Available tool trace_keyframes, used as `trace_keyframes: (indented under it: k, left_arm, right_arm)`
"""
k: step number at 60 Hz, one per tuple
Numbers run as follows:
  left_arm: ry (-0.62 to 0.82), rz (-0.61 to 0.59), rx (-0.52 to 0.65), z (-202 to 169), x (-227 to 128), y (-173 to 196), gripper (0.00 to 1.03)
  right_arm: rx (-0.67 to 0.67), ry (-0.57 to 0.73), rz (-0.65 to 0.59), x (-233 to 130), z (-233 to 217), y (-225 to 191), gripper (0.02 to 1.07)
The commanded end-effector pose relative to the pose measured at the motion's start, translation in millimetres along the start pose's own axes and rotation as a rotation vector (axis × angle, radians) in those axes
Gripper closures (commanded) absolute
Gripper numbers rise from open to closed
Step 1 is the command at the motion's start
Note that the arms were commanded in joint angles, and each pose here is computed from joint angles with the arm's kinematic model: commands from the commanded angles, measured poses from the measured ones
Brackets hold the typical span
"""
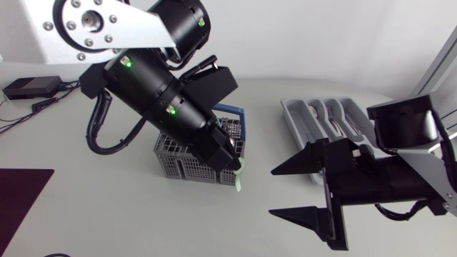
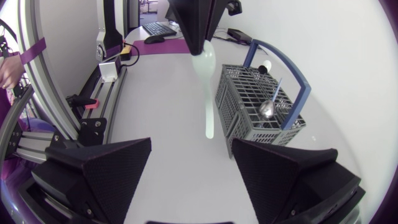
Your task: Unload the cutlery basket into the drawer organizer.
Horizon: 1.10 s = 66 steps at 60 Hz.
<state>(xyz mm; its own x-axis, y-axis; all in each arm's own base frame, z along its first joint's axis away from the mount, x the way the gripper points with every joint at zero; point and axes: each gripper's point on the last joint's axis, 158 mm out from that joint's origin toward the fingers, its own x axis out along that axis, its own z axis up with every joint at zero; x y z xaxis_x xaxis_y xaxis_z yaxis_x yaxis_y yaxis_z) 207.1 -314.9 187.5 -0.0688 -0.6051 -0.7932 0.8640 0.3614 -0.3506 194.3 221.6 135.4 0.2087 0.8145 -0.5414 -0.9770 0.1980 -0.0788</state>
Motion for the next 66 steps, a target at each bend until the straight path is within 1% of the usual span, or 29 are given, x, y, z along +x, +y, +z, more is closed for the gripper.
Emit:
trace_keyframes:
  k: [1,12,15,18,23,28,34,40,44,47,64,66]
  left_arm:
    - [0.017,-0.047,0.059,5,1,-13,1.00]
    - [0.057,-0.096,0.099,3,0,-30,1.00]
    - [0.067,-0.104,0.106,3,2,-32,1.00]
    - [0.077,-0.111,0.116,1,3,-34,1.00]
    - [0.090,-0.124,0.127,1,5,-36,1.00]
    - [0.096,-0.152,0.131,3,4,-40,1.00]
    - [0.109,-0.164,0.140,3,6,-40,1.00]
    - [0.125,-0.172,0.145,3,8,-41,1.00]
    - [0.129,-0.176,0.148,3,9,-42,1.00]
    - [0.132,-0.177,0.148,4,9,-41,1.00]
    - [0.154,-0.192,0.158,3,10,-47,1.00]
    - [0.154,-0.192,0.157,3,11,-47,1.00]
  right_arm:
    - [-0.042,-0.006,0.033,5,8,0,0.14]
    - [-0.066,-0.017,0.082,13,17,0,0.15]
    - [-0.082,-0.014,0.098,14,17,3,0.19]
    - [-0.088,-0.017,0.116,15,19,6,0.20]
    - [-0.100,-0.018,0.167,15,20,13,0.28]
    - [-0.110,-0.021,0.207,14,21,20,0.31]
    - [-0.132,-0.019,0.244,13,21,28,0.39]
    - [-0.150,-0.016,0.269,13,20,32,0.45]
    - [-0.155,-0.012,0.281,15,18,32,0.45]
    - [-0.161,-0.012,0.287,17,18,32,0.48]
    - [-0.160,-0.016,0.293,22,17,17,0.48]
    - [-0.166,-0.014,0.299,23,17,18,0.53]
